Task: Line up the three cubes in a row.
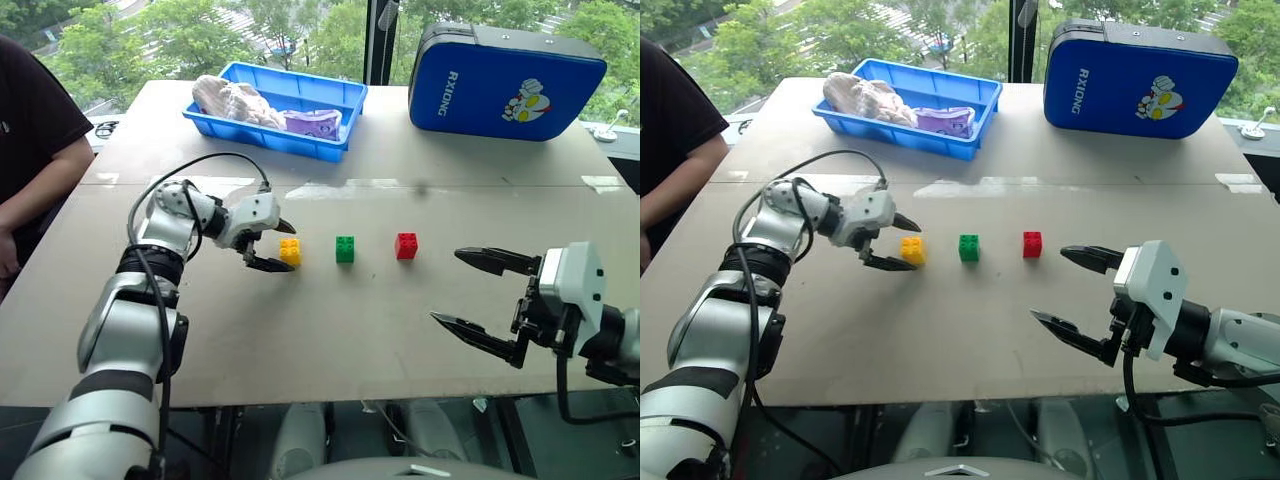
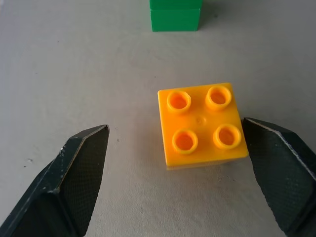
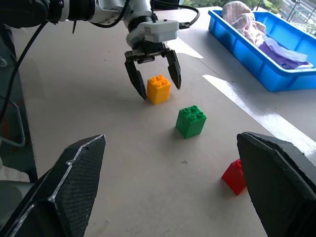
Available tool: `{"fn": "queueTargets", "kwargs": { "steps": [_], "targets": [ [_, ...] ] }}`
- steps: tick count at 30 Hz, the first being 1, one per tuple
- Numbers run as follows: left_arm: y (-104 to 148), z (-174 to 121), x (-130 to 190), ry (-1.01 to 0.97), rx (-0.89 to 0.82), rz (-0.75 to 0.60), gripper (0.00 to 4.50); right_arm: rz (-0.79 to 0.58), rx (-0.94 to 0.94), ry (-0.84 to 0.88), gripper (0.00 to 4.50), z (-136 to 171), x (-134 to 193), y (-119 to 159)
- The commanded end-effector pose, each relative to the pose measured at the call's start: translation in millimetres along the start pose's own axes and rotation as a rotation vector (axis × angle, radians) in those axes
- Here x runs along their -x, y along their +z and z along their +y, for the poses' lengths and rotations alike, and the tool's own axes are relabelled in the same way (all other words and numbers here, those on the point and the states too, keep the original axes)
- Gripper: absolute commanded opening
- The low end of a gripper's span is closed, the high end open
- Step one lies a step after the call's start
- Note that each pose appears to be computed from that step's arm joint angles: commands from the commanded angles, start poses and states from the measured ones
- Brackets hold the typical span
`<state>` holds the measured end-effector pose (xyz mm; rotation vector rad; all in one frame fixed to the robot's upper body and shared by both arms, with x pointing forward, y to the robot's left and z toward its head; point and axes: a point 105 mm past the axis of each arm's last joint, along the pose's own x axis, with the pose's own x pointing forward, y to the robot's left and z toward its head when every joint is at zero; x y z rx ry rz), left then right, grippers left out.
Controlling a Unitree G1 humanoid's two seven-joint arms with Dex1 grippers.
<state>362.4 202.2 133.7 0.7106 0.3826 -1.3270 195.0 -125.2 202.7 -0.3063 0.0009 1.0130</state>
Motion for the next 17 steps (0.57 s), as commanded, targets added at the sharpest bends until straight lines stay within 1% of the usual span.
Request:
{"fn": "queueTargets", "kwargs": {
  "steps": [1, 2, 5, 6, 8, 13, 17],
  "targets": [
    [13, -3, 30, 0.133, 0.033, -0.127, 4.41, 0.017, 0.012, -0.081, 4.40, -8, 12, 3],
    [15, -9, 36, 0.169, 0.076, -0.167, 4.41, 0.040, 0.000, -0.093, 4.40, -9, 16, -1],
    [17, -32, 46, 0.264, 0.187, -0.228, 4.41, 0.096, -0.019, -0.116, 4.40, -11, 25, -11],
    [18, -45, 49, 0.304, 0.227, -0.254, 4.41, 0.109, -0.029, -0.128, 4.40, -14, 30, -14],
    [12, -77, 56, 0.404, 0.340, -0.282, 4.41, 0.149, -0.038, -0.150, 4.40, -21, 42, -24],
    [-4, -133, 66, 0.526, 0.520, -0.259, 4.41, 0.206, -0.081, -0.145, 4.40, -30, 64, -44],
    [-9, -153, 68, 0.543, 0.579, -0.237, 4.41, 0.250, -0.089, -0.135, 4.40, -34, 74, -56]
  ]
}}
